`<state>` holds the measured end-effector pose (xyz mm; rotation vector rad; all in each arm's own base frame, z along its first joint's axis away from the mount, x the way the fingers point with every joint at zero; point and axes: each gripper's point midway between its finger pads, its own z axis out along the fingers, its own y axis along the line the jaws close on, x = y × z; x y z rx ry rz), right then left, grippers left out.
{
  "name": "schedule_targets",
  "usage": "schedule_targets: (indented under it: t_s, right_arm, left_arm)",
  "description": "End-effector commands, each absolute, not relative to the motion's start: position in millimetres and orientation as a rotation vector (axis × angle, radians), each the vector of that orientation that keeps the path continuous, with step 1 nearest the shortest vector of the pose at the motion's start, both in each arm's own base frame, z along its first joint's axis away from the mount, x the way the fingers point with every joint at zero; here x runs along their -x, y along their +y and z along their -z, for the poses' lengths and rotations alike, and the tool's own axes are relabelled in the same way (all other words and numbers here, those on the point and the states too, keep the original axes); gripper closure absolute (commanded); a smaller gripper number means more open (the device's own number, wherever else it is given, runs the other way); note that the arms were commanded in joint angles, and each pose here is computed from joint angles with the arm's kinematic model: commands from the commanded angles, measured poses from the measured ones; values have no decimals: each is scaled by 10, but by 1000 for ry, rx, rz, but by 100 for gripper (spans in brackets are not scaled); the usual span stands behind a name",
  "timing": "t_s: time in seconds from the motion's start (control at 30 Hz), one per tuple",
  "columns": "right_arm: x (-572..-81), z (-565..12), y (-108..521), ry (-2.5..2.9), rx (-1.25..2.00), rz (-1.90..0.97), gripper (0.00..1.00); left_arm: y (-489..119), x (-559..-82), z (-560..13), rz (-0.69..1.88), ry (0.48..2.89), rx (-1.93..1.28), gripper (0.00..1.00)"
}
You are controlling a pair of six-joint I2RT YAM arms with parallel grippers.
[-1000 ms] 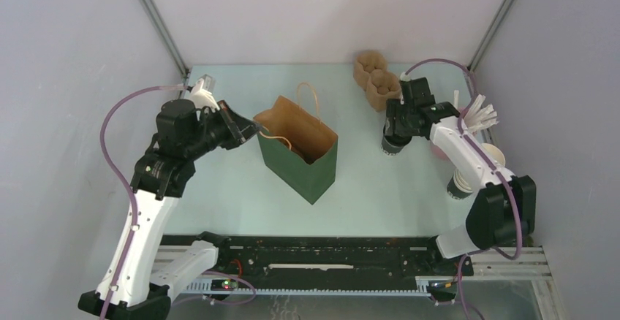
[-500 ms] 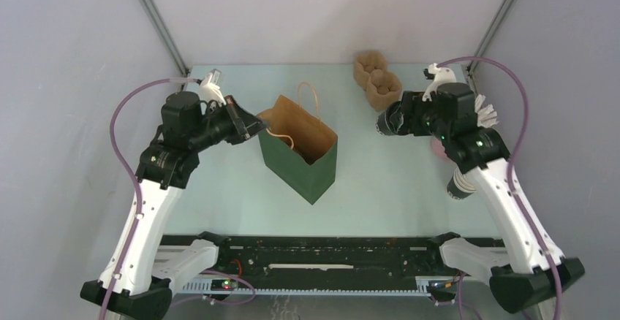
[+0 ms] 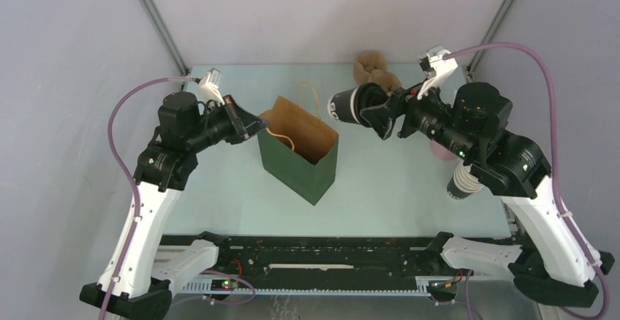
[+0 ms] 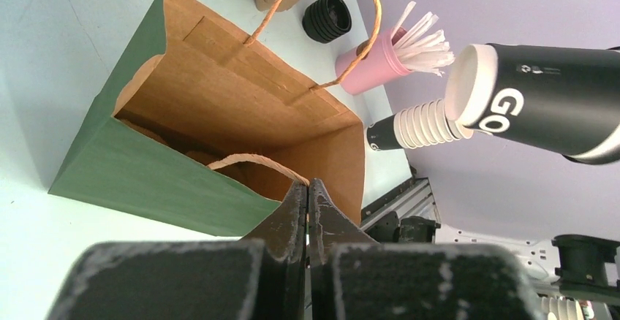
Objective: Pack the takeout coffee
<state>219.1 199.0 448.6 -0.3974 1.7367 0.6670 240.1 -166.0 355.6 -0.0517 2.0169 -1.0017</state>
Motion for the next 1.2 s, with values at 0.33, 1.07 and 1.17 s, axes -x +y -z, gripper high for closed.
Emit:
schedule_targets:
  t_s: [0.33, 1.07, 1.17]
  right_arm:
    - [-2221, -4535, 3039, 1710, 627, -624, 44]
    - [-2314, -4101, 3276, 1761, 684, -635, 45]
    - [-2343, -4053, 3260, 1769, 680, -627, 45]
  left_arm:
    - [-1522, -2338, -3410, 904, 2051, 49, 100]
    - [-1232, -2286, -3413, 1021, 1931, 820, 1]
    - [-1078, -2312, -3549, 988, 1852, 962, 0]
